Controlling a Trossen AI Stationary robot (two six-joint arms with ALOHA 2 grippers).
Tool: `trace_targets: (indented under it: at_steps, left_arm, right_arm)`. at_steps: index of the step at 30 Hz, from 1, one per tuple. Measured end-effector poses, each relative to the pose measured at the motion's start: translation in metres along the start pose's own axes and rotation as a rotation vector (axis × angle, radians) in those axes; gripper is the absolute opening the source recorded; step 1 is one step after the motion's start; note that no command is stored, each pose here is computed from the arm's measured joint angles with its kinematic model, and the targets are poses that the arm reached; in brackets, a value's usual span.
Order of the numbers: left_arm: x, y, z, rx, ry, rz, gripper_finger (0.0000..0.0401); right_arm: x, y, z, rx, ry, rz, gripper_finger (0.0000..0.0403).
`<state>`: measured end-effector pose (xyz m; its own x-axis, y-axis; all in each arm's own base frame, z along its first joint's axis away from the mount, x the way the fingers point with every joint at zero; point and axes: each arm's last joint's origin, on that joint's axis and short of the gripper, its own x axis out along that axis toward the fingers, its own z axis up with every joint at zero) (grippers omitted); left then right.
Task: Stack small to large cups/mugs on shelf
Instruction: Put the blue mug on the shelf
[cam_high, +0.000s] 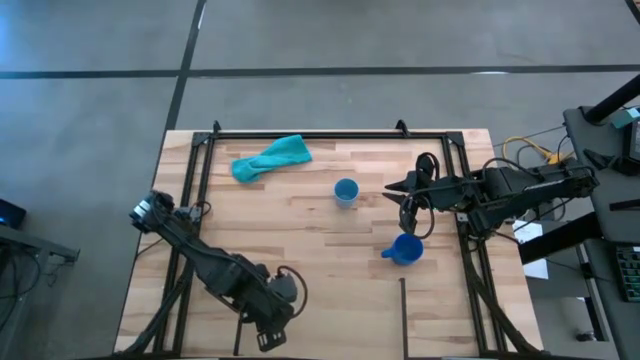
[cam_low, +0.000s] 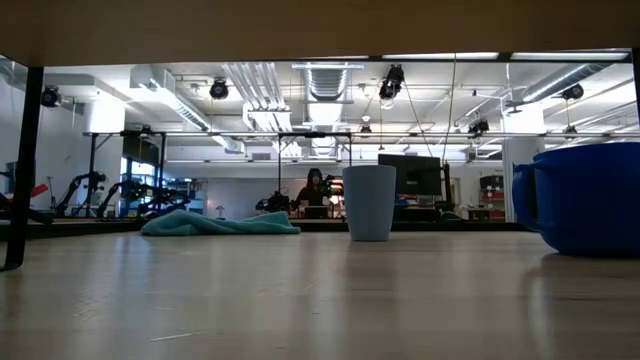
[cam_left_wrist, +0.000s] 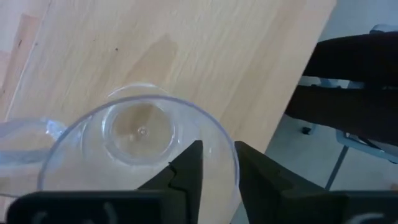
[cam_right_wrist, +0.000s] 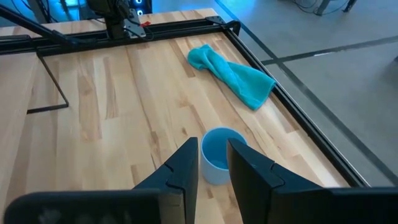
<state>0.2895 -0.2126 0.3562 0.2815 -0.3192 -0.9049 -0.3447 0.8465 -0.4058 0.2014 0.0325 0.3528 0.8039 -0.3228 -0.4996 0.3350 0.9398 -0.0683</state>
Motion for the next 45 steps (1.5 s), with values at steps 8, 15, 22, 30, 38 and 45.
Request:
trace_targets:
  at_steps: [8,15,22,30,38,45]
  left_arm:
    - [-0.019,-0.002,0.0,-0.003,-0.027,-0.051,0.0086]
    - [-0.035,0.001,-0.002,0.001,-0.046,-0.086,0.0086]
    - [-0.058,0.01,-0.001,0.003,-0.101,-0.117,0.0086]
    - [-0.096,0.036,0.011,0.198,-0.382,-0.005,0.0086]
    - [-0.132,0.07,0.03,0.346,-0.589,0.185,0.0086]
    - [-0.147,0.094,0.046,0.356,-0.644,0.284,0.0087]
  right_arm:
    - [0.0,0.0,0.0,-0.001,0.0,0.0,0.0079]
    - [0.0,0.0,0.0,0.0,0.0,0.0,0.0079]
    - [0.0,0.0,0.0,0.003,-0.001,0.001,0.0079]
    - [-0.004,0.003,0.005,-0.057,0.011,0.134,0.0079]
    - [-0.007,0.003,0.011,-0.074,-0.012,0.145,0.0079]
    - [-0.007,0.003,0.01,-0.069,-0.001,0.169,0.0079]
